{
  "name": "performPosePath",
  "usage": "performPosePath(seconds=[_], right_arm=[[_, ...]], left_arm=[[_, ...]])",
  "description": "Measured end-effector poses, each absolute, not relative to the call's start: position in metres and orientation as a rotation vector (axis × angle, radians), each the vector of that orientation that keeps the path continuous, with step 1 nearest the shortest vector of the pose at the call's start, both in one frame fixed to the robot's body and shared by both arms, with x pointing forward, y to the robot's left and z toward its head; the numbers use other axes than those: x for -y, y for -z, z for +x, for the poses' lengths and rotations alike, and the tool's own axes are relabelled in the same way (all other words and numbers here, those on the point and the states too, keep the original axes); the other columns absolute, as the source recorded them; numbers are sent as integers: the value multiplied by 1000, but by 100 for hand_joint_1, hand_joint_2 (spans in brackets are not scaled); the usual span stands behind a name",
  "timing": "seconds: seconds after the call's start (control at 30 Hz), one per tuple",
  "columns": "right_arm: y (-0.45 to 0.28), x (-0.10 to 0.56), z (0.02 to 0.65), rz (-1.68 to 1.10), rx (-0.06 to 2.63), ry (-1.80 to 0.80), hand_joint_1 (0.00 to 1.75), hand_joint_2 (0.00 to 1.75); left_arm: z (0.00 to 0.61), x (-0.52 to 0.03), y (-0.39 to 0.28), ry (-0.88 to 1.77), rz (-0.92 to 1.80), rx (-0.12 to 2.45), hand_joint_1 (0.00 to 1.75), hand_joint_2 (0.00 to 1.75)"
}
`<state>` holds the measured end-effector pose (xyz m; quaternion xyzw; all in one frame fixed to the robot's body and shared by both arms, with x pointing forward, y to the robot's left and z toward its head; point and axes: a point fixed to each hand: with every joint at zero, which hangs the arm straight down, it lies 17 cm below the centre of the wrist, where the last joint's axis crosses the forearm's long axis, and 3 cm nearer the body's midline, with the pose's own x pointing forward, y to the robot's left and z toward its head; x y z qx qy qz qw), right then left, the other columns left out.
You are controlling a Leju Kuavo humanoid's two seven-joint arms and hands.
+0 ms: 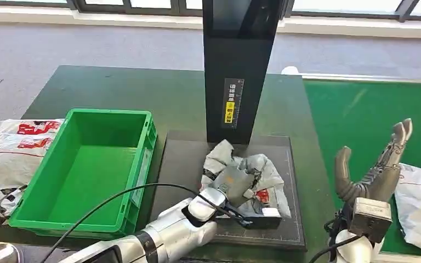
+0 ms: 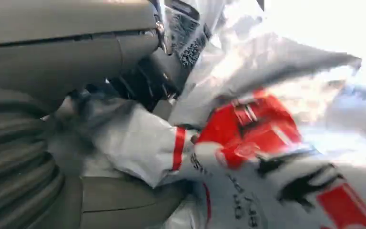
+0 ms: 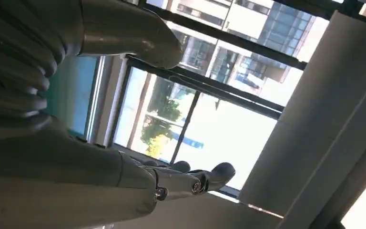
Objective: Moved the parcel from conveyor to table for the left to box.
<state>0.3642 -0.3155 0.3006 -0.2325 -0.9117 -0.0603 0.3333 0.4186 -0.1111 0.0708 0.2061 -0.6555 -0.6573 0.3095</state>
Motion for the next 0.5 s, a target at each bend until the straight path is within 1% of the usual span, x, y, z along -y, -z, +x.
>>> performPosePath(seconds=[0.1, 0.23, 0.33, 0.5], right_arm=[[-304, 312, 361, -595, 2389, 155, 0, 175], [-305, 312, 359, -600, 2391, 154, 0, 175], [-305, 311, 360, -600, 2388, 155, 0, 175], [-306, 311, 360, -602, 2383, 151, 0, 175]], left_arm=[[431, 107, -123, 1555, 711, 1965, 175, 175], [438, 97, -172, 1416, 831, 2130, 175, 175], [453, 71, -209, 1249, 888, 2189, 175, 175], [474, 15, -252, 980, 979, 2202, 175, 175]])
